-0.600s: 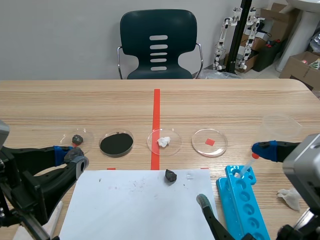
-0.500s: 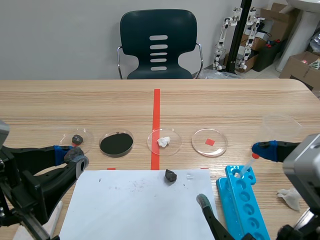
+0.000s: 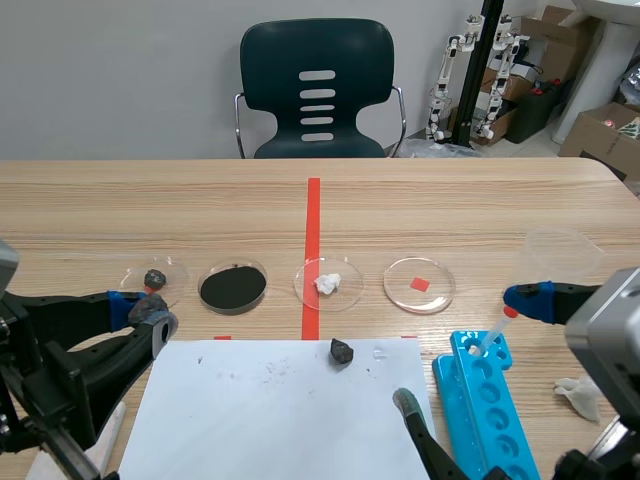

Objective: Put the middle mineral back

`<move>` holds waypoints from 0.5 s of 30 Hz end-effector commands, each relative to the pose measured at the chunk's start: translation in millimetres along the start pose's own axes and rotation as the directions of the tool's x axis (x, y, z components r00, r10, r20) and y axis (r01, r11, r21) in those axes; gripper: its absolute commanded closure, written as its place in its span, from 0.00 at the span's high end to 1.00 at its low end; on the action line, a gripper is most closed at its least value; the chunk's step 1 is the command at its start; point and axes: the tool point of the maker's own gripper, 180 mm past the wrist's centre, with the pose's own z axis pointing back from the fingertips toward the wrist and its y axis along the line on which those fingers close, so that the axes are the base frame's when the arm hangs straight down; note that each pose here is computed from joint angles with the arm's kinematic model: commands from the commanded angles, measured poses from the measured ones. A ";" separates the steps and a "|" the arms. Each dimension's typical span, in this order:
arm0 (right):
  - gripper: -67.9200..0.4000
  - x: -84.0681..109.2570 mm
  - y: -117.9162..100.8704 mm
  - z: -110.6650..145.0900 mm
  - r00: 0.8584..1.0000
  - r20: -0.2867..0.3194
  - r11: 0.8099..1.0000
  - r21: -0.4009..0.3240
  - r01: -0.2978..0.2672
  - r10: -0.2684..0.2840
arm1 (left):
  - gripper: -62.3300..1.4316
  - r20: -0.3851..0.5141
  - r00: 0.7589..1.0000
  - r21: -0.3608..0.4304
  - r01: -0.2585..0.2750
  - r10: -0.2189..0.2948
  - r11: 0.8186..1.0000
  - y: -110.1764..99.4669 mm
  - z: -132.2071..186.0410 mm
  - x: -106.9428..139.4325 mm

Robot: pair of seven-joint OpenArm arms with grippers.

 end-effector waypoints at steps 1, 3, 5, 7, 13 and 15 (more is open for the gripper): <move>1.00 8.2 -3.2 -0.7 0.999 0.033 1.000 -0.001 -0.009 0.009 | 0.19 0.035 0.999 0.003 0.002 -0.002 1.000 1.3 -1.1 9.2; 1.00 8.2 -3.2 -0.7 0.999 0.033 1.000 -0.001 -0.009 0.009 | 0.19 0.036 0.999 0.003 0.002 -0.002 1.000 1.4 -1.2 9.3; 1.00 8.2 -3.2 -0.7 0.999 0.033 1.000 -0.001 -0.009 0.009 | 0.19 0.036 0.999 0.003 0.002 -0.002 1.000 1.4 -1.2 9.3; 1.00 8.2 -3.2 -0.7 0.999 0.033 1.000 -0.001 -0.009 0.009 | 0.19 0.031 1.000 0.003 0.002 -0.002 1.000 1.3 -1.1 8.4; 1.00 8.2 -3.2 -0.7 0.999 0.033 1.000 -0.001 -0.009 0.009 | 0.19 0.031 1.000 0.003 0.002 -0.002 1.000 1.3 -1.1 8.5; 1.00 8.2 -3.2 -0.7 0.999 0.033 1.000 -0.001 -0.009 0.009 | 0.19 0.031 1.000 0.006 0.003 -0.003 1.000 1.7 -1.3 8.5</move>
